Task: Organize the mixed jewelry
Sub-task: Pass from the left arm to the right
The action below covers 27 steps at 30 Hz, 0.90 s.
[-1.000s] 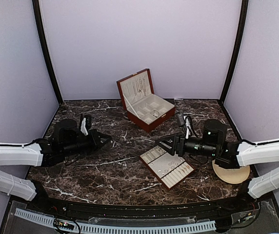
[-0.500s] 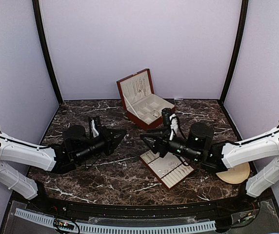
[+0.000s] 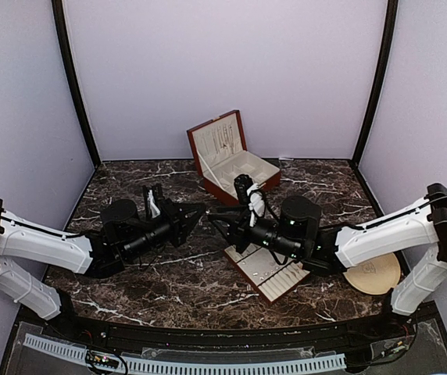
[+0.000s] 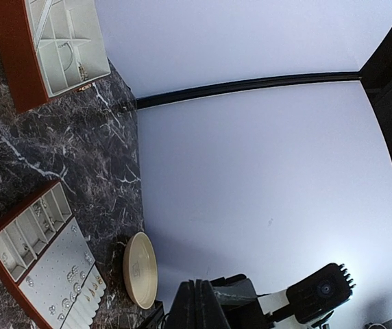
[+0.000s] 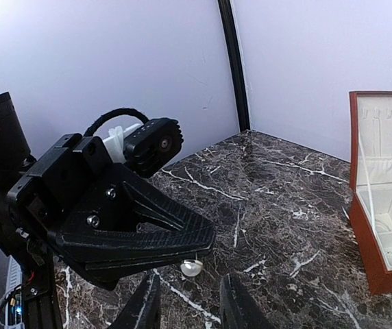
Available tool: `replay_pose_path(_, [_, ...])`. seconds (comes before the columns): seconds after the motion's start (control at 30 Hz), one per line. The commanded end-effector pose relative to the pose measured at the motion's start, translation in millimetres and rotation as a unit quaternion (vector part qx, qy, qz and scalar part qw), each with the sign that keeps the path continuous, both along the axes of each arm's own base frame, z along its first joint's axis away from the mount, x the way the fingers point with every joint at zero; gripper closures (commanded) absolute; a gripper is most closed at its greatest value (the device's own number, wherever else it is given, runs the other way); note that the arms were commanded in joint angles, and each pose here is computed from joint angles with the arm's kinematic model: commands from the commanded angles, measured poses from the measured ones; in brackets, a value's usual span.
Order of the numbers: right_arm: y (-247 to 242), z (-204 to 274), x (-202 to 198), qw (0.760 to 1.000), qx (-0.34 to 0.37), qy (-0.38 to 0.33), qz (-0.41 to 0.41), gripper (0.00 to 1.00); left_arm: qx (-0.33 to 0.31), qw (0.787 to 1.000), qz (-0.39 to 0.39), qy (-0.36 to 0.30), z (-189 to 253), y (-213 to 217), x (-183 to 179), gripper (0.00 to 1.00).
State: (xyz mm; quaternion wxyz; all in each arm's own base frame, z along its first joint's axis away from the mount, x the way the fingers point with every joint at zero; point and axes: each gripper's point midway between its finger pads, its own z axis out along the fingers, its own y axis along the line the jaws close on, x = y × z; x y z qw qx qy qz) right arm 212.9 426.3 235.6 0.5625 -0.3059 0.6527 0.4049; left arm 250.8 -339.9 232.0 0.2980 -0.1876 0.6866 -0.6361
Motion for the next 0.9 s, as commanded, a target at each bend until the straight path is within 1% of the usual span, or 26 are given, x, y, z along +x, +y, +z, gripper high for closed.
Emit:
replay_pose_path(0.0, [9.8,12.2,3.0,1.0,0.007,-0.024,-0.004,0.69,-0.028,1.0,-0.002,-0.015,20.9,-3.4,-0.8,1.0])
replay_pose_path(0.53, [22.8,5.6,8.3,1.0,-0.011,-0.025,0.0,0.77,-0.027,0.999,-0.01,-0.022,24.9,-5.0,-3.1,1.0])
replay_pose_path(0.87, [21.6,5.9,11.7,0.999,-0.015,-0.027,-0.009,0.8,-0.026,0.999,-0.013,-0.022,25.3,-5.4,-4.0,1.0])
